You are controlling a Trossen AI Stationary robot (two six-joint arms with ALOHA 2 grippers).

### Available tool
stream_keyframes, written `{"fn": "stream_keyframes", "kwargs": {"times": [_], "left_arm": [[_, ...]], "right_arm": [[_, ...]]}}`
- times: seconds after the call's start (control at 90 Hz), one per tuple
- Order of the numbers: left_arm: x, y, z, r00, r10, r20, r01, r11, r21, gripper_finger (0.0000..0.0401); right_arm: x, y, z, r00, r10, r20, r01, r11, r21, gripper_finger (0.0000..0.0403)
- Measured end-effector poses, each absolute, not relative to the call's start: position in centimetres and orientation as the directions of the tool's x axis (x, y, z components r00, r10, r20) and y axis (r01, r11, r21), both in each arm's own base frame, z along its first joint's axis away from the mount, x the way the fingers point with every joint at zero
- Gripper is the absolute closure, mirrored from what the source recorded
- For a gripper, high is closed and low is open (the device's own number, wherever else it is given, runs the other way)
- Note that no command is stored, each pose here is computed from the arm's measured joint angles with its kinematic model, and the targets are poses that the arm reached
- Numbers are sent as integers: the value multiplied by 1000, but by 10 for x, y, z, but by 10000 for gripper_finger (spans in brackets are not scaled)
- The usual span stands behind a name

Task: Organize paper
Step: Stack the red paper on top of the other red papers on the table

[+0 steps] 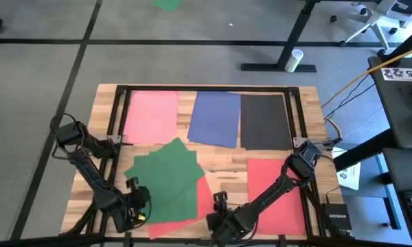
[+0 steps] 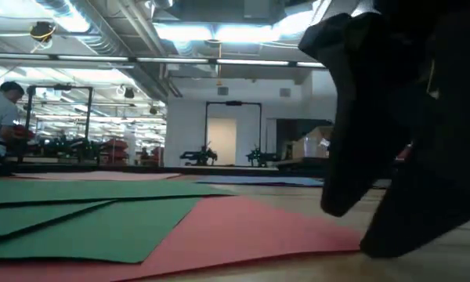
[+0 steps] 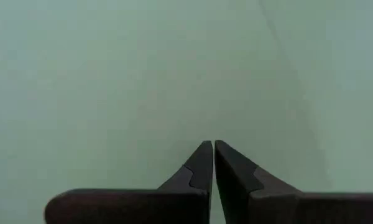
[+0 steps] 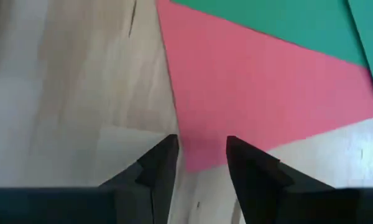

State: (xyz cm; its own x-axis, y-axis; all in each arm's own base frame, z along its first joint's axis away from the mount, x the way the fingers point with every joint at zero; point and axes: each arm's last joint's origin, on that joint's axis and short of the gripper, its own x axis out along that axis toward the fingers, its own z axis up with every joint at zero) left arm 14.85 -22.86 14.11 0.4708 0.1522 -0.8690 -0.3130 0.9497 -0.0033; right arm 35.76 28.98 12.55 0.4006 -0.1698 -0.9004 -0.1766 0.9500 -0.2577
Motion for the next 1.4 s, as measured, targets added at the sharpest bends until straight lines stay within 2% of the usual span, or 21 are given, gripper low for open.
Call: {"fn": "stream_keyframes", "kwargs": {"times": [0.3,0.678,1.111,1.4], "left_arm": [[167,-227,141,509,112,-853,-256,966,-27,401],[177,-236,114,514,129,-848,-234,972,6,401],[177,-236,111,497,126,-858,-230,973,9,401],[177,-235,111,494,125,-860,-232,973,9,401]], "right_arm": [[361,285,121,458,-226,-860,-127,941,-315,270],[367,277,119,486,-298,-821,-71,924,-377,270],[363,286,119,480,-220,-850,-134,938,-318,270],[372,279,119,509,-248,-824,-87,938,-335,270]]}}
